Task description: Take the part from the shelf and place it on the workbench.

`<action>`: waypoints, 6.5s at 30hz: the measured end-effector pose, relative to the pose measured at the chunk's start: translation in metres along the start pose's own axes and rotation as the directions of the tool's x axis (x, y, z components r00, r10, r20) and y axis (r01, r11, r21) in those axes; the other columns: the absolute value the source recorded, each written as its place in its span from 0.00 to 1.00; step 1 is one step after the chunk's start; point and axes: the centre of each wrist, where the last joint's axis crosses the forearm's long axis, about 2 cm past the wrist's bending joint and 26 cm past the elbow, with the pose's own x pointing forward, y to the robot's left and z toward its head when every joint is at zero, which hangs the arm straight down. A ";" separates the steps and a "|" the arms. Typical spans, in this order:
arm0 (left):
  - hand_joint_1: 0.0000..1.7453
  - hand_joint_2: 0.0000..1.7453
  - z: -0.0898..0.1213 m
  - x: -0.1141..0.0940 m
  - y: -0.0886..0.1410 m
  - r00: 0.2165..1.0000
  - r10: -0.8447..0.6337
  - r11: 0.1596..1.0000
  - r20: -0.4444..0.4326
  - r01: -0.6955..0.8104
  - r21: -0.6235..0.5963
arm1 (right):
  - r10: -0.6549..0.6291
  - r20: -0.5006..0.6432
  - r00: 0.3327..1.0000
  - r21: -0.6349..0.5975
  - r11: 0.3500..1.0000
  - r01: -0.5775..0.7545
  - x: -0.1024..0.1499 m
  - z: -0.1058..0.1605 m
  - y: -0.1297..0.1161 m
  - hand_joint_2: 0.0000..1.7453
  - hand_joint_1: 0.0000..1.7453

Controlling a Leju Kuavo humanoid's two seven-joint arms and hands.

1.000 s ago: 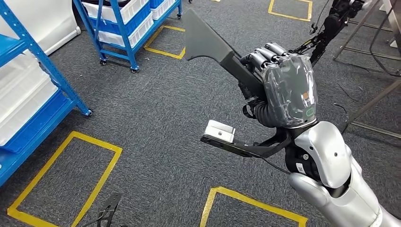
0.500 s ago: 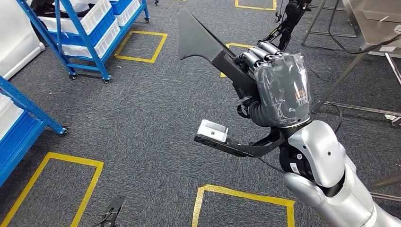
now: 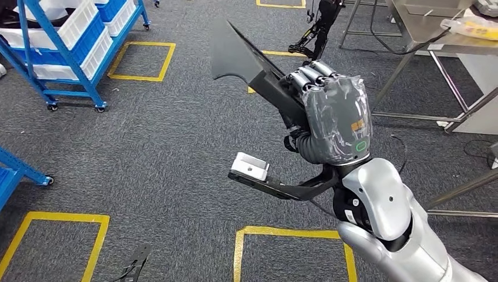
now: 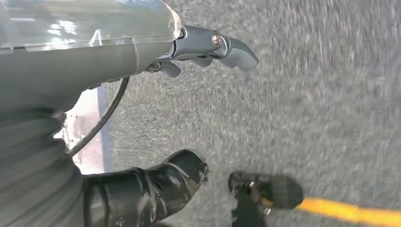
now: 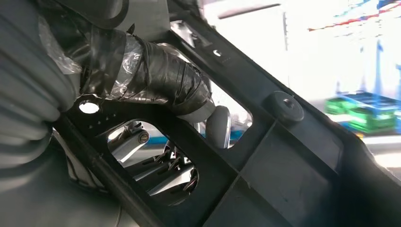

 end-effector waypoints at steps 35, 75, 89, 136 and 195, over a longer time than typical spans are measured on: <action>0.00 1.00 0.001 -0.007 0.000 0.999 0.002 0.999 -0.044 -0.005 -0.051 | 0.256 0.016 0.967 -0.002 0.967 -0.256 -0.047 -0.014 -0.025 1.00 1.00; 0.00 1.00 0.000 -0.003 0.002 1.000 0.001 0.999 -0.026 -0.002 -0.050 | 0.276 0.010 0.961 0.015 0.961 -0.276 -0.065 -0.011 -0.032 1.00 1.00; 0.00 1.00 0.000 -0.002 0.001 1.000 0.001 0.999 -0.013 -0.001 -0.052 | 0.288 0.007 0.958 0.023 0.957 -0.288 -0.070 -0.011 -0.034 1.00 1.00; 0.00 1.00 0.000 -0.006 -0.004 1.000 0.026 0.998 0.005 -0.026 -0.062 | 0.402 0.000 0.916 0.231 0.891 -0.391 -0.060 0.016 0.020 1.00 1.00; 0.00 1.00 0.000 0.004 0.002 1.000 0.020 0.996 -0.004 -0.020 -0.086 | 0.450 0.039 0.892 0.745 0.581 -0.326 -0.117 0.052 0.133 1.00 1.00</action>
